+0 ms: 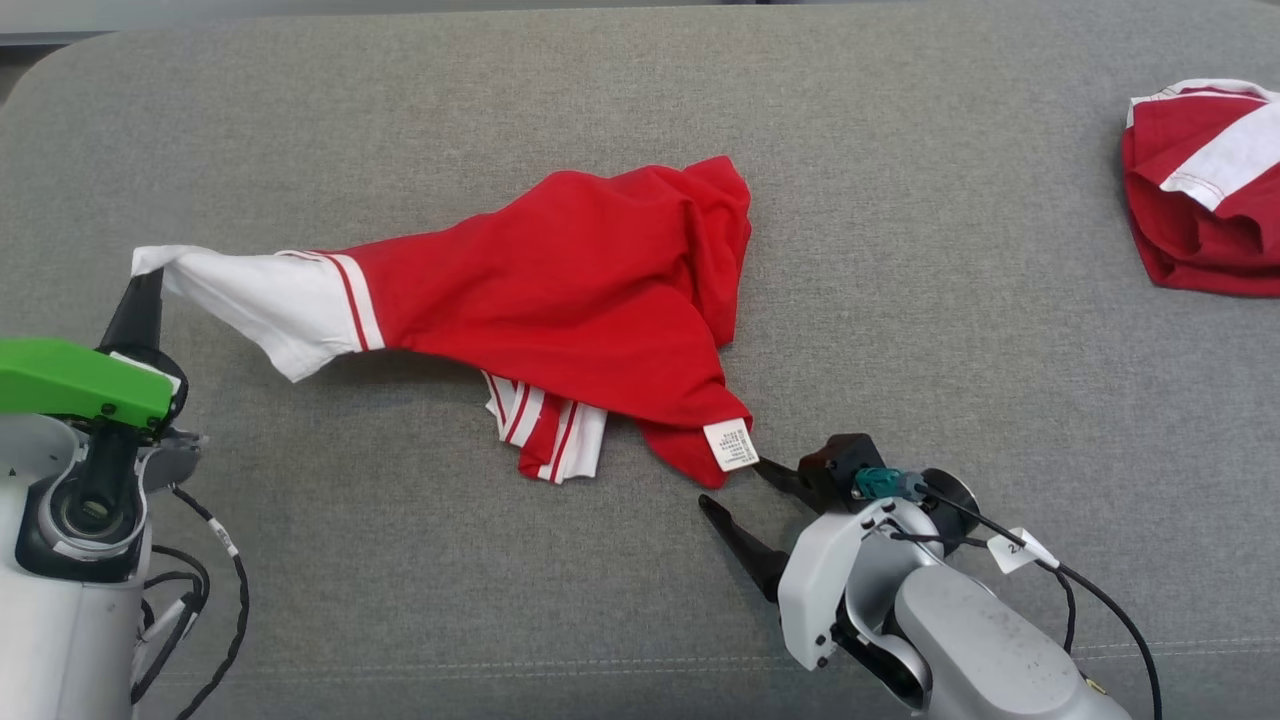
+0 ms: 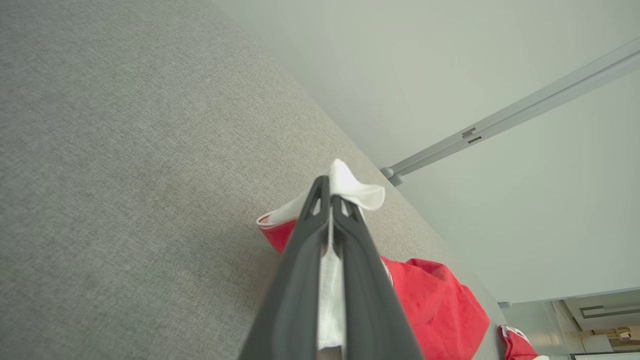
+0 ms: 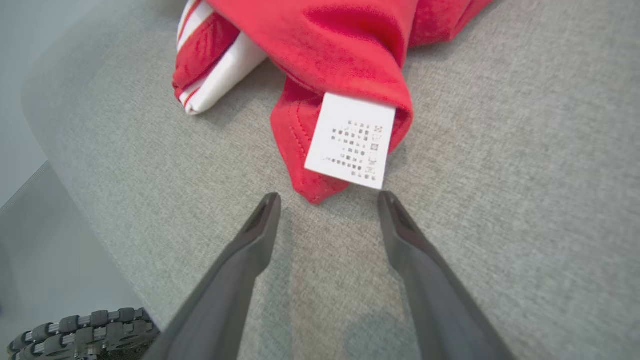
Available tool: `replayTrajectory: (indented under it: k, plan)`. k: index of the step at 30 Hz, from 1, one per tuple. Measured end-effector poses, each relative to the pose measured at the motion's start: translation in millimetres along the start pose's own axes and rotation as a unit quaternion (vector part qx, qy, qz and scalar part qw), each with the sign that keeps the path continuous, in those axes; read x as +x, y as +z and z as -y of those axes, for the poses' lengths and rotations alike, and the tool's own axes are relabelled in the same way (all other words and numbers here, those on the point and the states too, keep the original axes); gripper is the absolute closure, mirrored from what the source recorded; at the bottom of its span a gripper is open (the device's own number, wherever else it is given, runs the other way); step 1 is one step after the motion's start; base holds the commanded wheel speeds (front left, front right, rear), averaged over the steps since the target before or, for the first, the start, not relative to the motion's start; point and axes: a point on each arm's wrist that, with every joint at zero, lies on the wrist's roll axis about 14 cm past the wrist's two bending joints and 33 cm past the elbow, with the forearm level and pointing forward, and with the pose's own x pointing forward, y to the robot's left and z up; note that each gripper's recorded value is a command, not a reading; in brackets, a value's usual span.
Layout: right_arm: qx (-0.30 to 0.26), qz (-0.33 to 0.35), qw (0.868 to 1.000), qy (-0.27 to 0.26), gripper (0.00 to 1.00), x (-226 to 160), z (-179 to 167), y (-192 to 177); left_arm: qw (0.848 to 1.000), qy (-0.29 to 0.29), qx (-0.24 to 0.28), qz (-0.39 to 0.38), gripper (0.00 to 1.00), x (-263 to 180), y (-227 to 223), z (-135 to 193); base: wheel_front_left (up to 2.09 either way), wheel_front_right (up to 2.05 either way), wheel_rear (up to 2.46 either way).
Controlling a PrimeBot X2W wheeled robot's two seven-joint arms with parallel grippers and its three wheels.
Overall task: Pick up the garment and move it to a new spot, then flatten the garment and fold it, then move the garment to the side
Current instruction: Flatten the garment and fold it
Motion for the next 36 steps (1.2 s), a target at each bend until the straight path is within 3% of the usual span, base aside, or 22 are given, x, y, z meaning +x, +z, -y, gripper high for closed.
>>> replayTrajectory:
  k: [7,25,26,27,28,33,36]
  plan:
    - [-0.008,-0.003,1.0,0.005,0.0,3.2,-0.4,-0.7,1.0,0.009,0.006,0.025,1.0,5.9,21.6,-3.5,0.0,0.0,0.0]
    - [-0.038,0.001,0.999,0.035,0.0,14.9,-11.3,5.4,1.0,0.024,0.012,0.016,1.0,11.2,13.6,-11.0,0.0,0.0,0.0]
    - [-0.04,0.003,0.999,0.036,0.17,15.3,-11.1,6.2,0.999,0.024,0.012,0.017,1.0,11.2,14.1,-10.7,0.0,0.0,0.0]
    - [-0.042,0.002,0.998,0.036,0.91,15.4,-10.8,6.0,0.999,0.024,0.012,0.017,1.0,11.1,14.3,-10.5,0.0,0.0,0.0]
    - [-0.045,0.001,0.998,0.036,1.0,15.4,-10.2,6.1,0.999,0.024,0.012,0.017,1.0,10.8,14.5,-10.5,0.0,0.0,0.0]
    - [-0.043,0.003,0.999,0.034,1.0,13.4,-6.7,8.0,0.999,0.025,0.011,0.019,1.0,9.2,16.3,-10.7,0.0,0.0,0.0]
    - [-0.047,0.027,0.998,0.012,1.0,9.2,12.1,22.4,0.999,0.023,0.01,0.025,1.0,8.2,20.5,-9.3,0.0,0.0,0.0]
